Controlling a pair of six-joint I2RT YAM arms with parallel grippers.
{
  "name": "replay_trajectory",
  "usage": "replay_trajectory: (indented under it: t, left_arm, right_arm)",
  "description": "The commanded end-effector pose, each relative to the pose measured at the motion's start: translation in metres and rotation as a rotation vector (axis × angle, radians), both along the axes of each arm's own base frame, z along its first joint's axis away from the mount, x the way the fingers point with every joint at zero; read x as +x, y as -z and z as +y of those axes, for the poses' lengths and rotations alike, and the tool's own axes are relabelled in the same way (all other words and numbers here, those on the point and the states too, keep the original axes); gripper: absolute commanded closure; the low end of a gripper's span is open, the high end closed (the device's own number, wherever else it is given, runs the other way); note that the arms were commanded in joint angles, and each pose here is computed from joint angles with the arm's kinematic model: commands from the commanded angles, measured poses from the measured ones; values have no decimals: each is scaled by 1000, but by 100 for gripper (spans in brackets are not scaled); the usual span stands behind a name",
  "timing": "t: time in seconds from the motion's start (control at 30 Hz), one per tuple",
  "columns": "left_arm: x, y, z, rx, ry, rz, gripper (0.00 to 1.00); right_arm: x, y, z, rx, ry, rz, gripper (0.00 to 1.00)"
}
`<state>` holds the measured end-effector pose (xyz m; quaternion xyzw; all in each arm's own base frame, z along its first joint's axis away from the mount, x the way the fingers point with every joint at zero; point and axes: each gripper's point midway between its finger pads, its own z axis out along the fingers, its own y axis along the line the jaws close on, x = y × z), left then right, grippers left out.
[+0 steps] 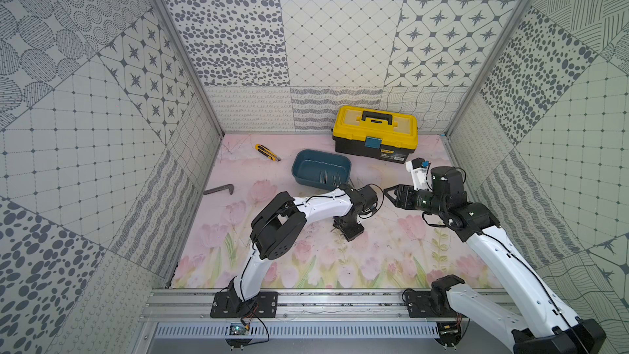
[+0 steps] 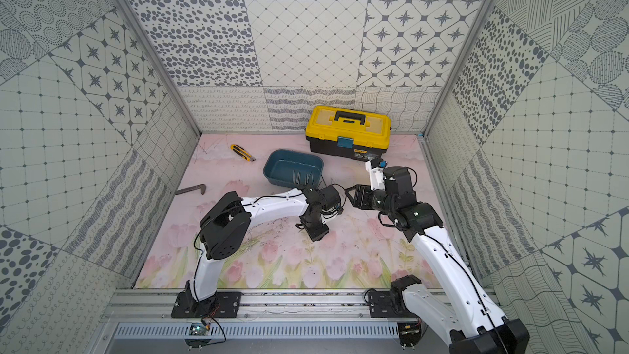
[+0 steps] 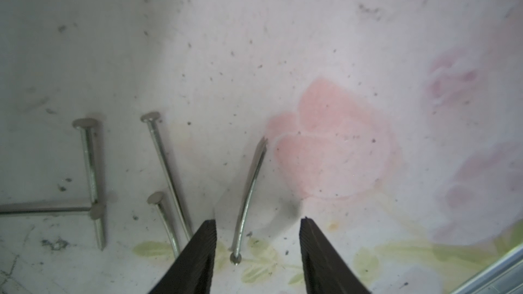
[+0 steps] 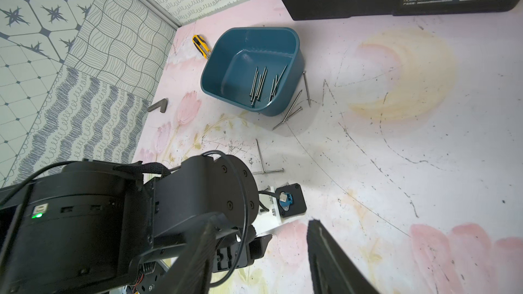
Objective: Put the nails on the desktop into the storage box
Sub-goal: Pick up the nail from the center of the board.
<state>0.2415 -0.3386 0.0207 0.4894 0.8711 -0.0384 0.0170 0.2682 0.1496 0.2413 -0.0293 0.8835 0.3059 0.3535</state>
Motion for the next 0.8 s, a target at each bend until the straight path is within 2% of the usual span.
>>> replay_trajectory:
  t: [0.0,0.17,0.77]
  left_arm:
    - [-5,5,19,106,138,9,51]
    - [-10,12,33,164,187,39,55]
    - [-28,22,51,228,168,103,90]
  right_arm:
    - [4,-1,0,8,12,-4,42]
    - [5,-1,0,9,14,0,41]
    - [10,-8,-3,-16,22,-33,37]
